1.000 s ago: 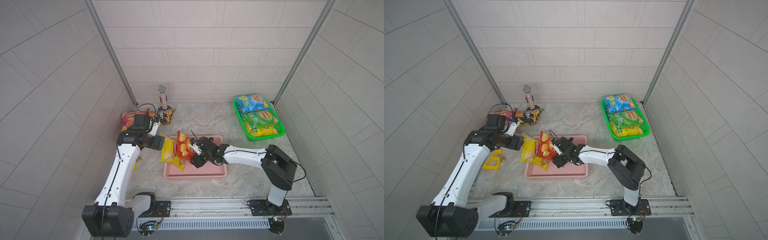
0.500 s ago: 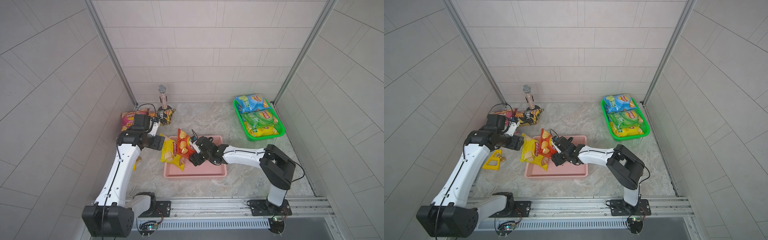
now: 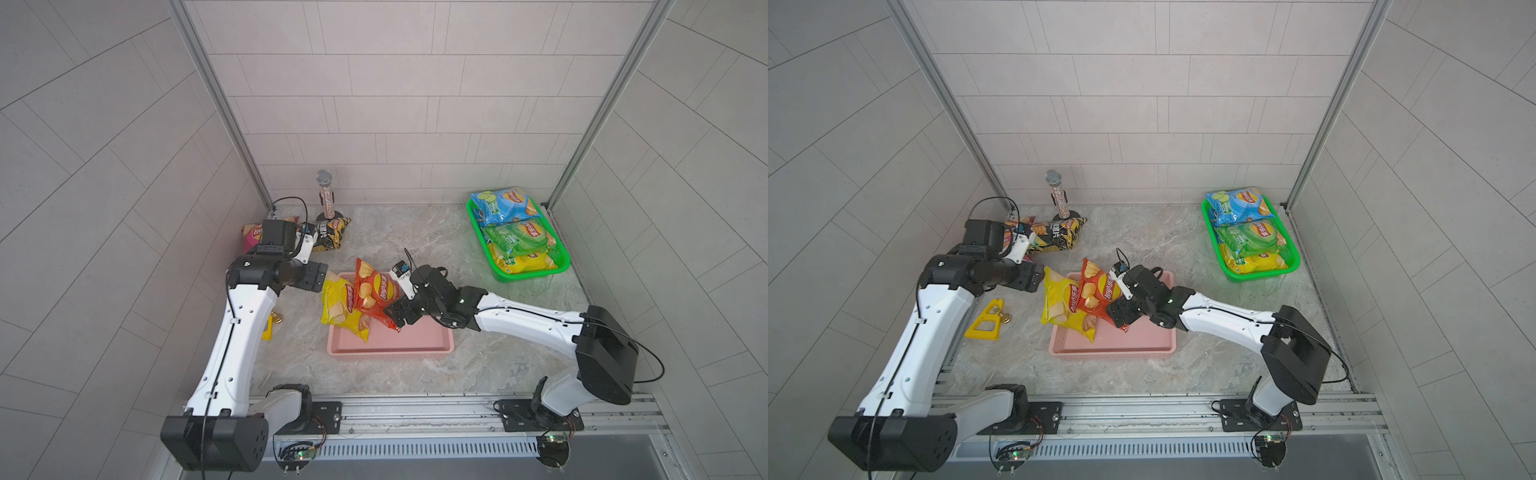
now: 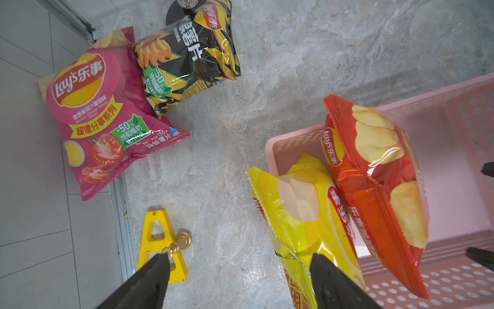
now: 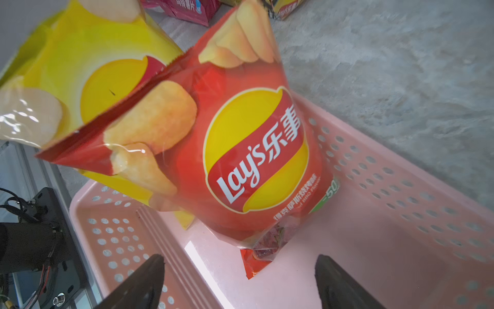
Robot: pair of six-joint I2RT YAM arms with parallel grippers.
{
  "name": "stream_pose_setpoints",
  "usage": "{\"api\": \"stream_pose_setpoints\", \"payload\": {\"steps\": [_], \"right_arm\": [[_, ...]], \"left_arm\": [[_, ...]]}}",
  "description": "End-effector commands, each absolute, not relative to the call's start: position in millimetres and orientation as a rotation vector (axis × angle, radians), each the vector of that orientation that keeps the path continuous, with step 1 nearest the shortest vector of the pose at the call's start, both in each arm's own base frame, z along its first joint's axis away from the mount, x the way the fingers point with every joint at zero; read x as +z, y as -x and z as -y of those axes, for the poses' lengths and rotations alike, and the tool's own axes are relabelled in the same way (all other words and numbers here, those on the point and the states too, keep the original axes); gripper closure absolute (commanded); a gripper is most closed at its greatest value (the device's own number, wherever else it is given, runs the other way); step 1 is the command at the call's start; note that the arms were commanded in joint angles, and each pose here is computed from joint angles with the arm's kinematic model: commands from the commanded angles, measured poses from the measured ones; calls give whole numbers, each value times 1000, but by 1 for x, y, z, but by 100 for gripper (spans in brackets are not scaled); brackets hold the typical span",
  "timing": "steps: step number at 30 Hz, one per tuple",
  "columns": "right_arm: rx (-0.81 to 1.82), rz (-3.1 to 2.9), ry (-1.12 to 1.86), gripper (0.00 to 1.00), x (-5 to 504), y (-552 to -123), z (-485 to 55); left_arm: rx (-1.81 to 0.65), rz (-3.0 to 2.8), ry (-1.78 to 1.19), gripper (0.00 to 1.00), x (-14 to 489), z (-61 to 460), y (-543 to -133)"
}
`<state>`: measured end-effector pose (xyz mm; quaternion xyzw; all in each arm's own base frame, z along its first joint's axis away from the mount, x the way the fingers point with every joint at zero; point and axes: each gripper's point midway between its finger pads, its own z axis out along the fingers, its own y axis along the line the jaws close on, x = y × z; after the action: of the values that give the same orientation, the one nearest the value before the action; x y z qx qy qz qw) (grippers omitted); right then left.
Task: Put the potato chips into the basket
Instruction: Adjust the potato chip in the basket.
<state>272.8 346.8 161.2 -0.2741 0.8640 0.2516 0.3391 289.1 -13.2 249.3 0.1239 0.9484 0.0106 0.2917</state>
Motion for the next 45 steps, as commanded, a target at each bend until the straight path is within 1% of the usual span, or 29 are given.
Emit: {"api": "stream_pose_setpoints", "payload": {"steps": [1,6,10,16,20,26,29,30,33,36,39,43,45], "right_arm": [[623,-2267,653,8,168,-274,-324],[613,-2261,539,10,182,-284,-301],[588,-2270,499,12,180,-288,-291],[575,-2288,481,15,173,-287,-283],[562,-2288,473,15,172,-288,-278],[554,-2301,453,15,167,-287,-272],[550,-2310,451,15,163,-286,-271],[549,-2310,448,15,163,-287,-270],[538,-2318,446,15,159,-287,-268],[537,-2322,443,15,158,-288,-267],[536,-2327,443,15,156,-289,-267],[532,-2325,438,15,156,-289,-265],[527,-2327,441,15,154,-288,-264]], "left_arm": [[70,-2530,-306,10,264,5,-292],[189,-2508,-199,10,285,-20,-311],[166,-2541,-77,12,281,-42,-325],[157,-2588,9,20,248,-76,-345],[44,-2619,60,24,224,-91,-359],[79,-2750,94,29,171,-119,-379],[74,-2791,84,35,148,-123,-382],[74,-2801,91,36,142,-124,-382],[55,-2808,164,37,130,-131,-381],[108,-2791,181,43,122,-140,-383],[179,-2801,181,45,114,-151,-383],[190,-2800,270,50,106,-169,-380],[256,-2788,303,50,105,-182,-379]]}}
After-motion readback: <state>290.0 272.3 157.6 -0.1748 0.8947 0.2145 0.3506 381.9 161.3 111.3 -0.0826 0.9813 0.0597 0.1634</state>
